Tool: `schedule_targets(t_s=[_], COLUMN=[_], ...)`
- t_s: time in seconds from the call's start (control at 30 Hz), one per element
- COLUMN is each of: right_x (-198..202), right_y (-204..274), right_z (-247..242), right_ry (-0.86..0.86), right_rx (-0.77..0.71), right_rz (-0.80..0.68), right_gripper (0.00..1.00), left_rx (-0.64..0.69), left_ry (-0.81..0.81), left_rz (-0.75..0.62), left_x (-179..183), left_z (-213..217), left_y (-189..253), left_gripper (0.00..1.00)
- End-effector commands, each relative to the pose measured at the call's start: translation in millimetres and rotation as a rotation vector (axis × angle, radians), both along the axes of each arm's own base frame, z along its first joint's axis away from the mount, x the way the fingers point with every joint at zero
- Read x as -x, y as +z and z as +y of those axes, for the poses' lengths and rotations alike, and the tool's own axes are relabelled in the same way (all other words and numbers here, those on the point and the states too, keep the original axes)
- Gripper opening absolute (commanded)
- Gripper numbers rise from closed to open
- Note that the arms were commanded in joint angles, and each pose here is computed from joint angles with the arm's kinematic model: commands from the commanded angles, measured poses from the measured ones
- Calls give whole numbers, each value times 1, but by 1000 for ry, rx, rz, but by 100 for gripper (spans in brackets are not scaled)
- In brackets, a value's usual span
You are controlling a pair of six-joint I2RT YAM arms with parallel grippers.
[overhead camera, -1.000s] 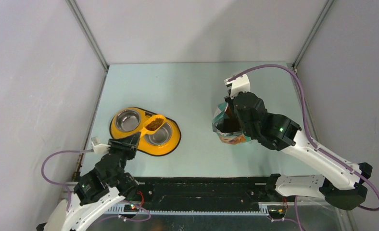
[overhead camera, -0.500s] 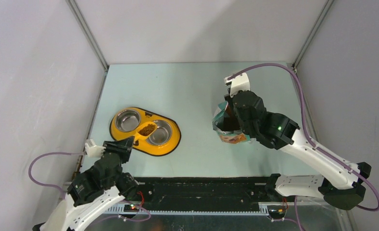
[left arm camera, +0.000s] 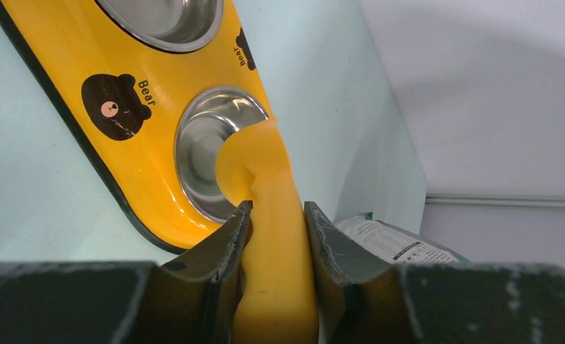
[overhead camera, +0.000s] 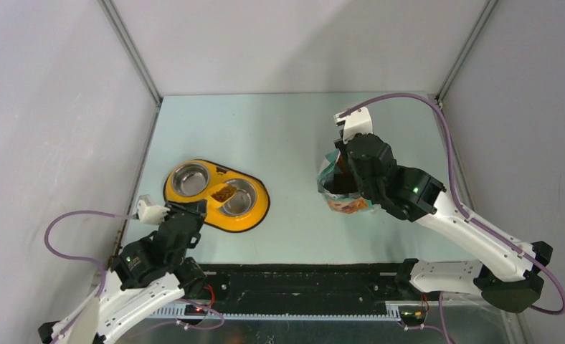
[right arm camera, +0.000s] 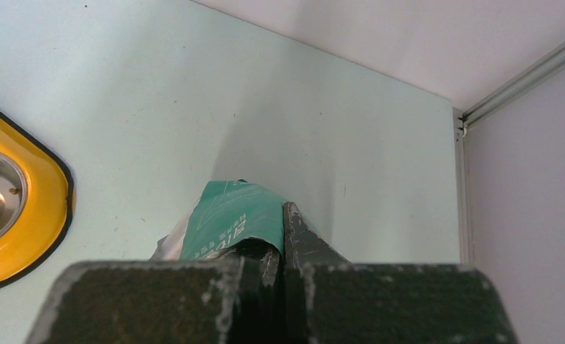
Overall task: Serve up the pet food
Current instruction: Pour the pet food into the pet food bowl.
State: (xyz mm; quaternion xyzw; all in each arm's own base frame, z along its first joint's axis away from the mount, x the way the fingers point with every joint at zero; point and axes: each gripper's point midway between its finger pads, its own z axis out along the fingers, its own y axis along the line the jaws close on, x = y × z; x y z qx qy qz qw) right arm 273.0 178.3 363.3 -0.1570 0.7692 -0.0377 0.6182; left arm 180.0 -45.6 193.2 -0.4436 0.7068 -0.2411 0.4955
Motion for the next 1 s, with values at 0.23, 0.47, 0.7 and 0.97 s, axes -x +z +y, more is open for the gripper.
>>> schedule_targets(t_s=[0.23, 0.47, 0.7, 0.97], right_x=[-6, -6, -7, -10], right_y=[67, 67, 65, 61], right_z=[-14, -13, -12, -9], right_ry=[-98, -96, -92, -84], right_rx=[-225, -224, -207, -156], right_rz=[-176, -176, -173, -135], right_gripper=[0, 0, 0, 0], left_rx=[-132, -149, -226, -357], left_ry=[64, 68, 39, -33], left_rz=[44, 68, 118, 178], left_x=[-9, -7, -5, -7], left_z=[9, 10, 11, 4], left_y=[19, 16, 19, 33], left_gripper=[0, 0, 0, 0])
